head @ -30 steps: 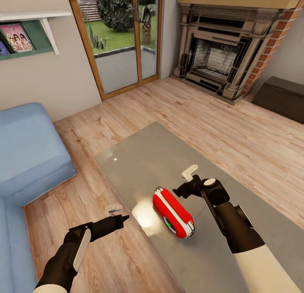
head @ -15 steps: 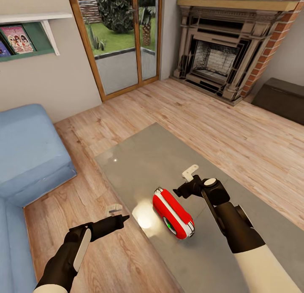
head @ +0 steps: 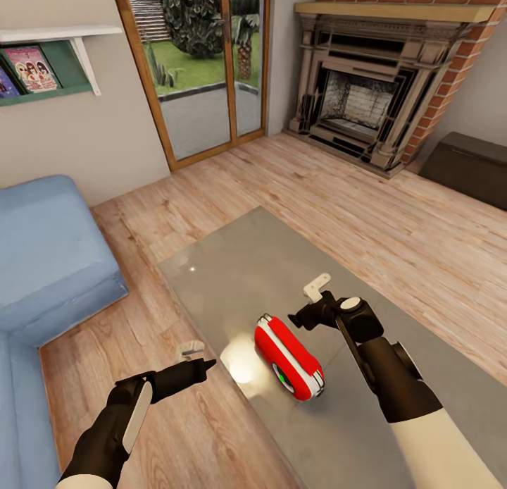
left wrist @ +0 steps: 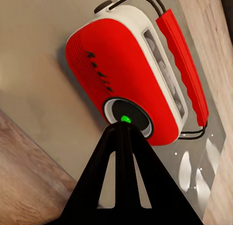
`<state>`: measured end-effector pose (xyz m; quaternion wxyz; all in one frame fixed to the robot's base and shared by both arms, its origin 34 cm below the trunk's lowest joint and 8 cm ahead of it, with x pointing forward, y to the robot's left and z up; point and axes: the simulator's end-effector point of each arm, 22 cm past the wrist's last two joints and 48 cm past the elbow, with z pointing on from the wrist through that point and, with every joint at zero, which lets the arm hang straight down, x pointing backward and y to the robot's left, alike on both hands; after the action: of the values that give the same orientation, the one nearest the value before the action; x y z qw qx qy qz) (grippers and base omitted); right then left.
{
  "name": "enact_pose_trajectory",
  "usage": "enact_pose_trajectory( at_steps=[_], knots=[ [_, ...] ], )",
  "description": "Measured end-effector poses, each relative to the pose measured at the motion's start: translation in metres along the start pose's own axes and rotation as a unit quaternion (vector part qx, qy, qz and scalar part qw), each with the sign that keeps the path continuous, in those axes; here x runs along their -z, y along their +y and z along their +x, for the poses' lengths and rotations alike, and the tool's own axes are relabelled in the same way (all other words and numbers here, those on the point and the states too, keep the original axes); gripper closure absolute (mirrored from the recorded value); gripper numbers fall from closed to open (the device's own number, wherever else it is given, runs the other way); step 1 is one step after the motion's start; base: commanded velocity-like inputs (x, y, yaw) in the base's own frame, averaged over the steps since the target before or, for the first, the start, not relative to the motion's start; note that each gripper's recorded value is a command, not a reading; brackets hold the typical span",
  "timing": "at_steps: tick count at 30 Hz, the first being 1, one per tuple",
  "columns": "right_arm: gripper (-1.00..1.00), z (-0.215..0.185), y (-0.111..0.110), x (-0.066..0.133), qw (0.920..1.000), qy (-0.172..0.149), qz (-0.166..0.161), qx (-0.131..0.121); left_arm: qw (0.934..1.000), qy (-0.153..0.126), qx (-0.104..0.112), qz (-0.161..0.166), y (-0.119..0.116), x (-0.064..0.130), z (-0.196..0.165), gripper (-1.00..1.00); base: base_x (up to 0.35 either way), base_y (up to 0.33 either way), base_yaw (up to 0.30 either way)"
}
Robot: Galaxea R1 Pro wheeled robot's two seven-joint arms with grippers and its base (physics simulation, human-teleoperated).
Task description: Turn on the radio receiver that's on the table in the living room.
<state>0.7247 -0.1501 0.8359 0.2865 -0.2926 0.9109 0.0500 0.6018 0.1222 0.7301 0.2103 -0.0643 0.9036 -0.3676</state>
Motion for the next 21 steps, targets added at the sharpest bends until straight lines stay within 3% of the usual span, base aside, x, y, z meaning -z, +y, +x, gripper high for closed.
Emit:
enact_pose_trajectory(
  at_steps=[21],
  knots=[
    [-1.0,-0.005,-0.019,0.017,0.9997,-0.01,0.019,-0.01,1.0,0.001,-0.007,0.004,-0.01,0.007,-0.006,1.0,0.0,0.0,0.0]
  ],
)
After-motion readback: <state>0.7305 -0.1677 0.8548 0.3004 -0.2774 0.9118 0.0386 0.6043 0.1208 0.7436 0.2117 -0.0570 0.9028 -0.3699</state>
